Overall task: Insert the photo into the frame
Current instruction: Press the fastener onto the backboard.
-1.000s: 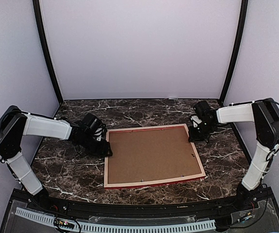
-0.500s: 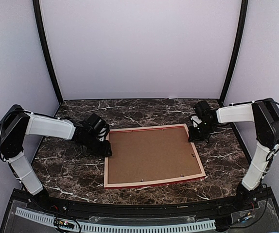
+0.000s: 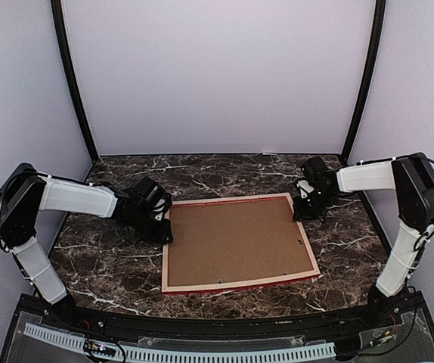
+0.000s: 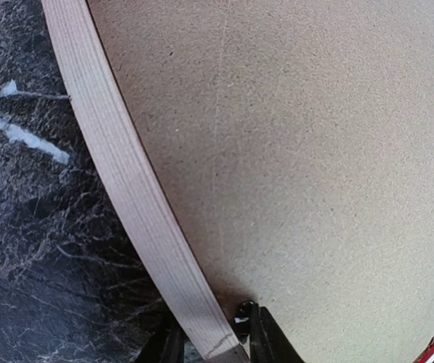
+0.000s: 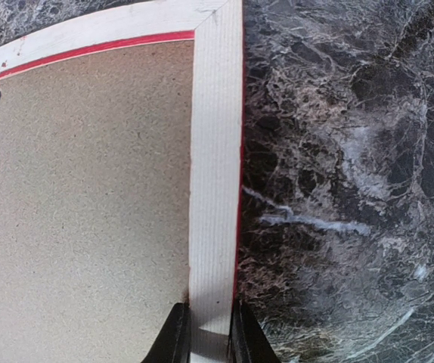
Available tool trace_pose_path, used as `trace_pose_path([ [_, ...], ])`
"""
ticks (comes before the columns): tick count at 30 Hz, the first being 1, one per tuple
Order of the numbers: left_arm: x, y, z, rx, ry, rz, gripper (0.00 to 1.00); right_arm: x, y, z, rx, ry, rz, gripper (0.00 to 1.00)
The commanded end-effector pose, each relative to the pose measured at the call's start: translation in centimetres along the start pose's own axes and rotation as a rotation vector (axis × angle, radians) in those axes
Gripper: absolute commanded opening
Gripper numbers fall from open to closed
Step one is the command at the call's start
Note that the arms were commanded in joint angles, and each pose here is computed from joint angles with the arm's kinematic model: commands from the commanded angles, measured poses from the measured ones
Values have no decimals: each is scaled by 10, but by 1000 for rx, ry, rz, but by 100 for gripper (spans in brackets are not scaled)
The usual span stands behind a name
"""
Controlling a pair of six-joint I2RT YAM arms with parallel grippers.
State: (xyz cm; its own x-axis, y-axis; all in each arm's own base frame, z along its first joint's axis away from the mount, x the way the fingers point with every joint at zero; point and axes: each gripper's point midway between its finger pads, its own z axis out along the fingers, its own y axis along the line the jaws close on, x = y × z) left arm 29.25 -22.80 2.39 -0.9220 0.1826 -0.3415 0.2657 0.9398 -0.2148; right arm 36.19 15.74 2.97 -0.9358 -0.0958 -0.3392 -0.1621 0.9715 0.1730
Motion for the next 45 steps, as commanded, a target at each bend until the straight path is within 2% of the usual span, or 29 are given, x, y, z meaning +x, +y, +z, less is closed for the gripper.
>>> trace_pose_path([
  [1,45,28,11,-111,161,67,23,18,0,15,-11,74,-7,15],
  [5,40,26,9,-112,140,73,24,19,0,16,-13,78,-8,15],
  [10,30,9,3,-28,107,62,40,21,0,16,-16,81,-7,15],
  [14,23,-1,-2,20,88,56,49,21,0,16,-18,79,-6,15],
  [26,36,-5,-3,54,123,19,55,18,1,12,-19,62,-2,17],
  [30,43,-7,-3,61,137,8,51,16,1,11,-15,59,-2,19],
  [36,48,-9,-1,68,157,-28,38,13,1,10,-10,54,-2,22],
  [45,43,-8,3,45,143,-125,29,5,1,-3,-2,12,6,47],
])
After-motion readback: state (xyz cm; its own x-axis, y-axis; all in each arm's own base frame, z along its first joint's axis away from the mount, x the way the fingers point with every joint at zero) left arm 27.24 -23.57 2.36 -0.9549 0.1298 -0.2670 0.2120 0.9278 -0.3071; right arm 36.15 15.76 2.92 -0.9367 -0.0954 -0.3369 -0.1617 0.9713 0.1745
